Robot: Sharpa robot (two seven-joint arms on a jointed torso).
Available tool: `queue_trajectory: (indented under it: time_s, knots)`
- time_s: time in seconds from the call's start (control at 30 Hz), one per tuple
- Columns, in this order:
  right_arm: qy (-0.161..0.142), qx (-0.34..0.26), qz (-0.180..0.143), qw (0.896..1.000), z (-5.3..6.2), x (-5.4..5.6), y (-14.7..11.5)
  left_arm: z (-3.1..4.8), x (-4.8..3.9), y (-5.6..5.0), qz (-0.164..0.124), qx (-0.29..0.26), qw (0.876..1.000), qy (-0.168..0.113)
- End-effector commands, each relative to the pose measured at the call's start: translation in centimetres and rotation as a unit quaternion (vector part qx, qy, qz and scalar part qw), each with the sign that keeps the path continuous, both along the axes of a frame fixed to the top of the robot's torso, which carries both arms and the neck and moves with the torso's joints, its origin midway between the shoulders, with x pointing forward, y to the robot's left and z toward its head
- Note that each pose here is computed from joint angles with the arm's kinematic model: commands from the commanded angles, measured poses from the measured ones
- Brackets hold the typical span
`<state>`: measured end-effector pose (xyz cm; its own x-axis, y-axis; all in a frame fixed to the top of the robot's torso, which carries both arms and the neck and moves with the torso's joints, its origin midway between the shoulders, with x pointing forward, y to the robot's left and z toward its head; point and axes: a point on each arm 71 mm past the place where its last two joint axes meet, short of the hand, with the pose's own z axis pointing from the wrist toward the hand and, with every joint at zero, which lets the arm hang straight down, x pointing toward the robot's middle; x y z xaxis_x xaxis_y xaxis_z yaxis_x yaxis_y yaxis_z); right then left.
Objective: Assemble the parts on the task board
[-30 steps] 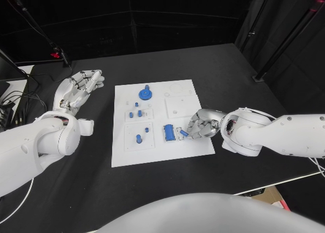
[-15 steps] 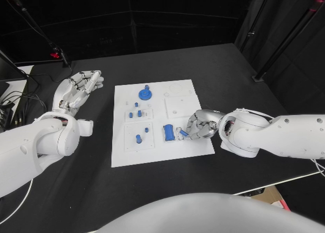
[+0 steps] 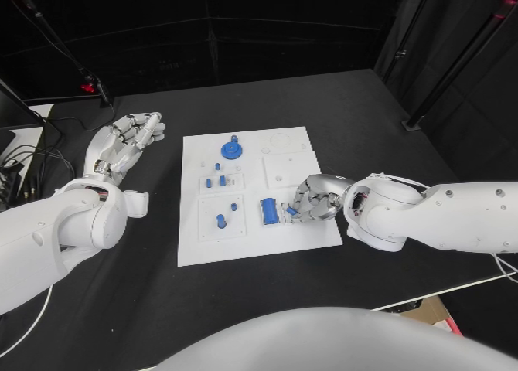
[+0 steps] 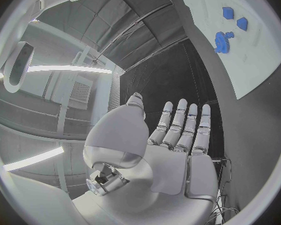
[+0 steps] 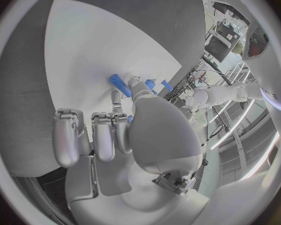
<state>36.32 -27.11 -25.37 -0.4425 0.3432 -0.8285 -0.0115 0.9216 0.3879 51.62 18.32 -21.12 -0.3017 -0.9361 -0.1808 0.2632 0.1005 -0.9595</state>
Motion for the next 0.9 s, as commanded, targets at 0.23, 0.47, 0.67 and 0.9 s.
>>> queue_trajectory:
  time_s: [0.23, 0.47, 0.67, 0.9]
  knots:
    - [0.02, -0.029, -0.012, 0.999, -0.37, -0.02, -0.13, 0.12, -0.02, -0.06, -0.004, -0.004, 1.0, -0.002]
    - [0.019, -0.03, -0.015, 0.999, -0.42, 0.06, -0.07, 0.1, -0.02, -0.08, -0.005, -0.004, 1.0, -0.002]
    - [0.012, -0.025, -0.014, 1.0, -0.33, 0.13, 0.01, 0.09, -0.02, -0.06, -0.004, -0.003, 1.0, -0.001]
    - [-0.007, -0.01, -0.016, 1.0, -0.01, 0.18, 0.01, 0.08, -0.04, -0.09, -0.005, -0.004, 1.0, -0.001]
